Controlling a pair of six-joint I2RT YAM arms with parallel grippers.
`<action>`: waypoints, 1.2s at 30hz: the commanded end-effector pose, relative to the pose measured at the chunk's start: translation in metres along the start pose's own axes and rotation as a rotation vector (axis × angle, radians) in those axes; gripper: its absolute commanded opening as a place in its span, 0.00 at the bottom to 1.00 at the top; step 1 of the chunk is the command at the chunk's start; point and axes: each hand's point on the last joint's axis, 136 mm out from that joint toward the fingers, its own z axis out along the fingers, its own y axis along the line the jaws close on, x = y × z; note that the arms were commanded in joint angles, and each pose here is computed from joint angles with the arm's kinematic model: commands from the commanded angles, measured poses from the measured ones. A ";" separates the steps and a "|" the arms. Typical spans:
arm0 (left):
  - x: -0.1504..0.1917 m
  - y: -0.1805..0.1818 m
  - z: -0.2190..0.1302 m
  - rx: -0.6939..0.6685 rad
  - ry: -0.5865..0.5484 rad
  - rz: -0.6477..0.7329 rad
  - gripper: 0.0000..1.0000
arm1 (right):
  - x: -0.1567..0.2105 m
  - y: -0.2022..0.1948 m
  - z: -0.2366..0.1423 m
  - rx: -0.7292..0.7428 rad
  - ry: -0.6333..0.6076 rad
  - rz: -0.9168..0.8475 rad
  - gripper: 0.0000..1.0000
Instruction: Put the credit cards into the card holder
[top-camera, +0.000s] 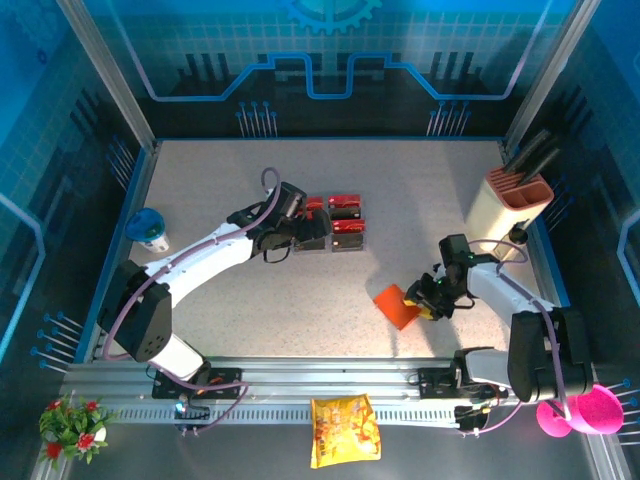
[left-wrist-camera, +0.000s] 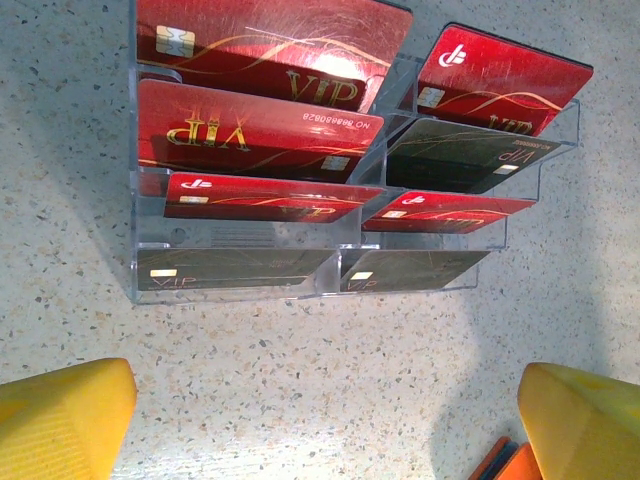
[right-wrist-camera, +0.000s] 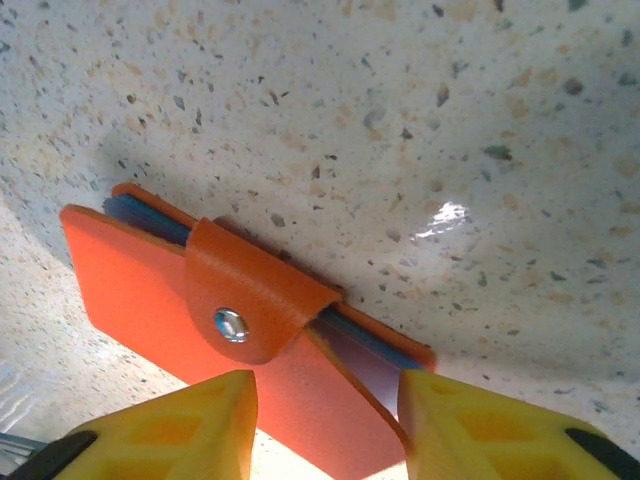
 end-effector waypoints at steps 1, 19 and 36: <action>-0.001 -0.006 -0.004 -0.001 0.001 0.034 0.99 | 0.002 0.002 0.003 -0.041 0.014 0.008 0.34; -0.016 -0.014 -0.050 0.123 -0.059 -0.108 0.99 | -0.005 0.125 -0.060 -0.551 -0.048 -0.150 0.00; -0.070 -0.068 -0.076 0.551 -0.117 -0.483 0.99 | -0.030 0.280 -0.158 -0.976 -0.202 -0.109 0.00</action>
